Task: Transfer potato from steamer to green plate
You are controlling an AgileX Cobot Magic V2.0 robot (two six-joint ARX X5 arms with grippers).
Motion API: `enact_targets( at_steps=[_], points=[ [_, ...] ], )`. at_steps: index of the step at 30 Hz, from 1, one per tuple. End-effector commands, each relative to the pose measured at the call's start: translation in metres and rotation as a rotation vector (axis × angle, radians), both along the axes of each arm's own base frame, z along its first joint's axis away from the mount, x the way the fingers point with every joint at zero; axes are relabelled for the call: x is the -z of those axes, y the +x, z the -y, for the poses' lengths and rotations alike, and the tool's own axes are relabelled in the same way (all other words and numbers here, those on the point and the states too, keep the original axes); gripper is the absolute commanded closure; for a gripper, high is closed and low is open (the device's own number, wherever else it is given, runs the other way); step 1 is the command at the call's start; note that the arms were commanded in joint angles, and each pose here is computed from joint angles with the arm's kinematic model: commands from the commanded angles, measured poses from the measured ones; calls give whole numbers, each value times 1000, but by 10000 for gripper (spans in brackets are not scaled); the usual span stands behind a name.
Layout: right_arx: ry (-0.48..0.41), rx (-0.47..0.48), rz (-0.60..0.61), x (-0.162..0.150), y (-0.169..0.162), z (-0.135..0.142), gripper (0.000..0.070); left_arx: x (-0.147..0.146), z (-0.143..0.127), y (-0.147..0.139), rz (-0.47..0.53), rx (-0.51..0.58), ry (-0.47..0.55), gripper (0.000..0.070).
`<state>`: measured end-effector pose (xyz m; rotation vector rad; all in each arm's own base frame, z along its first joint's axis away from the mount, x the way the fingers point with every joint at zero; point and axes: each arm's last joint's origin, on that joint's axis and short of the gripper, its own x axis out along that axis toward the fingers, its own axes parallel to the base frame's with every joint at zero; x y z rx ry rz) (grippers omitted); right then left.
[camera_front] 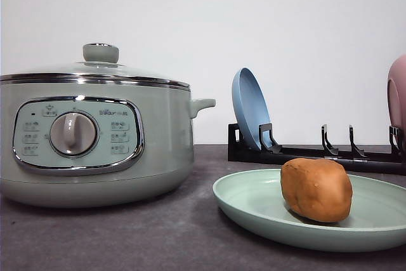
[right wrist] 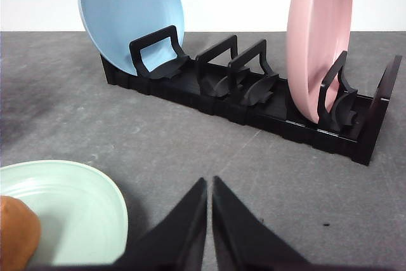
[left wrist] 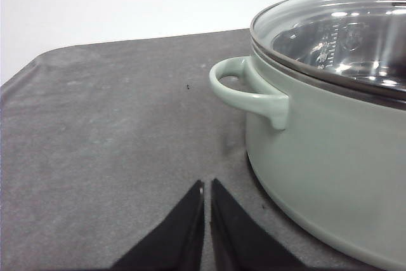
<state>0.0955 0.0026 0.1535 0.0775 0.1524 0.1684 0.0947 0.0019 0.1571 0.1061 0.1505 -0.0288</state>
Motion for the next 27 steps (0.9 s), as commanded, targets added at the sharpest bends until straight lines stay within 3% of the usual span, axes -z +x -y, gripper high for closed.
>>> enact_targets(
  at_steps=[1, 27],
  points=[
    [10, 1, -3, 1, 0, 0, 699, 7, 0, 1, -26, -2, -3, 690],
    [10, 1, -3, 1, 0, 0, 699, 7, 0, 1, -26, -2, -3, 690]
  ],
)
